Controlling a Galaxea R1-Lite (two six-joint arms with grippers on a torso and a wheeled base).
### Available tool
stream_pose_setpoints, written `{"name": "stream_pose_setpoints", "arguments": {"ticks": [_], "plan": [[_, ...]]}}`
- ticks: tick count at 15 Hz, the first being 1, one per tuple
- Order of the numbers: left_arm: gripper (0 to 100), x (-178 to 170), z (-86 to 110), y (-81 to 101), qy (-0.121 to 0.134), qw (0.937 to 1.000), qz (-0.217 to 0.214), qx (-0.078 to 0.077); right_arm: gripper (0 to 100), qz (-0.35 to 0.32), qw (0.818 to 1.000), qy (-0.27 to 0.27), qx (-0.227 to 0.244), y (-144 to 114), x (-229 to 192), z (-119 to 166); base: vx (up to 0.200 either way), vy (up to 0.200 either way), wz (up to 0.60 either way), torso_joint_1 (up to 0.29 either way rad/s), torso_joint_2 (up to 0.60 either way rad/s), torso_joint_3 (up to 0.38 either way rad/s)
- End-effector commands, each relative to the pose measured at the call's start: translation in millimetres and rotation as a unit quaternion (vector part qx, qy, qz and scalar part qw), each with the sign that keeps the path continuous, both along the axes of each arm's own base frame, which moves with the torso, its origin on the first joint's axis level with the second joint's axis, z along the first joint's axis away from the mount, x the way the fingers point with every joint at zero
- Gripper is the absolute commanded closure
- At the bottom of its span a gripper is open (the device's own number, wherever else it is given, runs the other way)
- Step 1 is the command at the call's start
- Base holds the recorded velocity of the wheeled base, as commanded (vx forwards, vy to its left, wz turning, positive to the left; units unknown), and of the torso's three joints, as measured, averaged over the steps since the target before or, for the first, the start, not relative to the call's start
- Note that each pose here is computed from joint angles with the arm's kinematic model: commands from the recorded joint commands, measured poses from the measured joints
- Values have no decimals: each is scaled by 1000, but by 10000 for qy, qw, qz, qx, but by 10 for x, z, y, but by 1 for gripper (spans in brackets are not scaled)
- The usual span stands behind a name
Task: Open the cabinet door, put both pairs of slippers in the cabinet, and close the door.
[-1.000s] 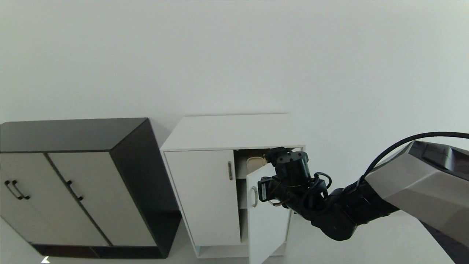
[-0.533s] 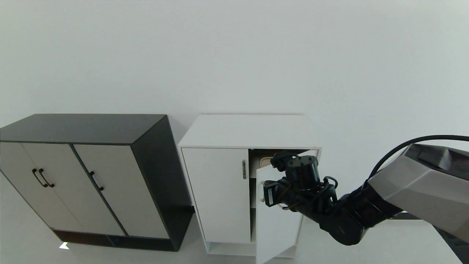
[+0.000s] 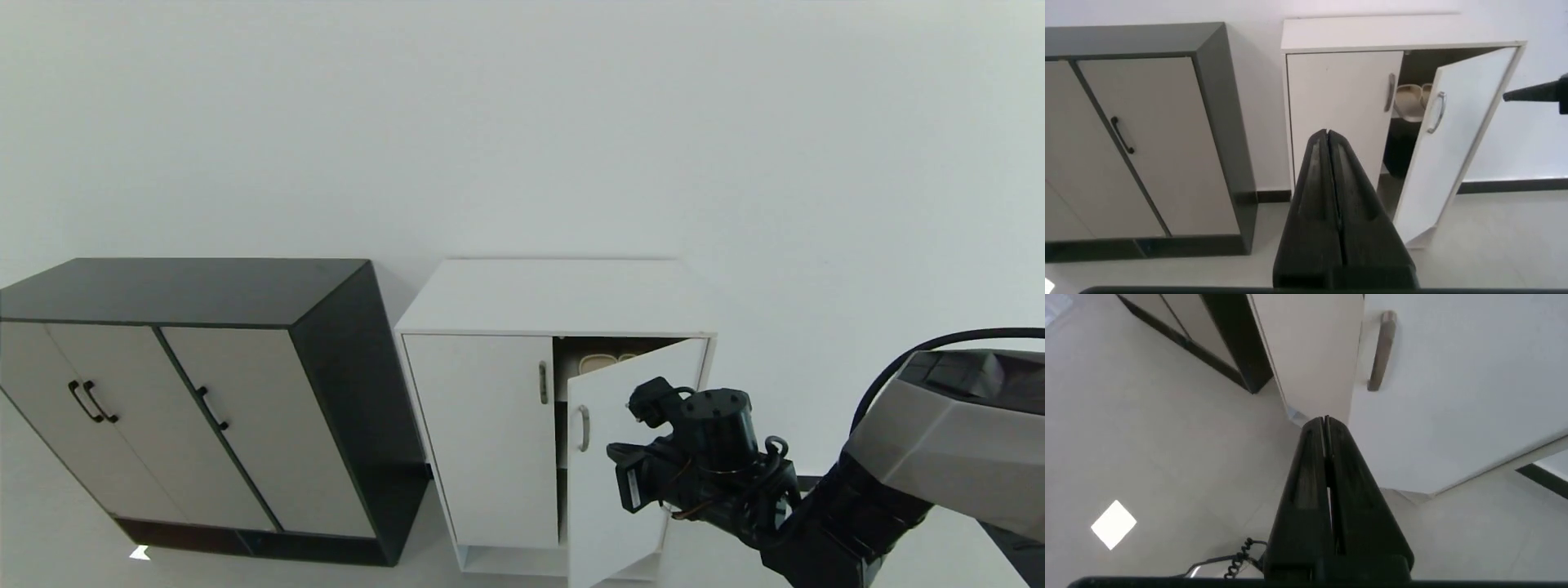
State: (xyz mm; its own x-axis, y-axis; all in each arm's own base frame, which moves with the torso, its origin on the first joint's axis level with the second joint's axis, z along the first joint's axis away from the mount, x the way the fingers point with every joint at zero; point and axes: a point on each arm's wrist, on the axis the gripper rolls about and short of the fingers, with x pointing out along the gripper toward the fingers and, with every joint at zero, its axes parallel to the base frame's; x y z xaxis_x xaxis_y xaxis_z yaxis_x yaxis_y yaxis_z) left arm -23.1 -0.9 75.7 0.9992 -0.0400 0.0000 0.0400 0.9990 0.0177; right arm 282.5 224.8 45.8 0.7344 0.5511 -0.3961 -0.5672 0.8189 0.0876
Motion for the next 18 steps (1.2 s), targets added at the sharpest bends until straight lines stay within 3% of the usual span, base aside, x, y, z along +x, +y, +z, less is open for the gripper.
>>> {"name": "stream_pose_setpoints", "arguments": {"ticks": [1, 5, 14, 18], "plan": [[100, 2, -1, 0, 8, 10000, 1, 4, 100, -2, 9999, 98, -79, -41, -49, -57, 200, 0, 0, -2, -7, 7], [100, 2, -1, 0, 8, 10000, 1, -4, 100, -2, 9998, 158, -126, -187, -232, -156, 200, 0, 0, 11, 4, 4], [100, 2, -1, 1, 8, 10000, 31, -12, 100, 174, 9996, 210, -74, -196, -273, -197, 0, 0, 0, 0, 0, 0], [100, 2, -1, 3, 9, 10000, 70, -27, 100, 94, 9999, 9, 143, -75, -52, -180, 0, 0, 0, 0, 0, 0]]}}
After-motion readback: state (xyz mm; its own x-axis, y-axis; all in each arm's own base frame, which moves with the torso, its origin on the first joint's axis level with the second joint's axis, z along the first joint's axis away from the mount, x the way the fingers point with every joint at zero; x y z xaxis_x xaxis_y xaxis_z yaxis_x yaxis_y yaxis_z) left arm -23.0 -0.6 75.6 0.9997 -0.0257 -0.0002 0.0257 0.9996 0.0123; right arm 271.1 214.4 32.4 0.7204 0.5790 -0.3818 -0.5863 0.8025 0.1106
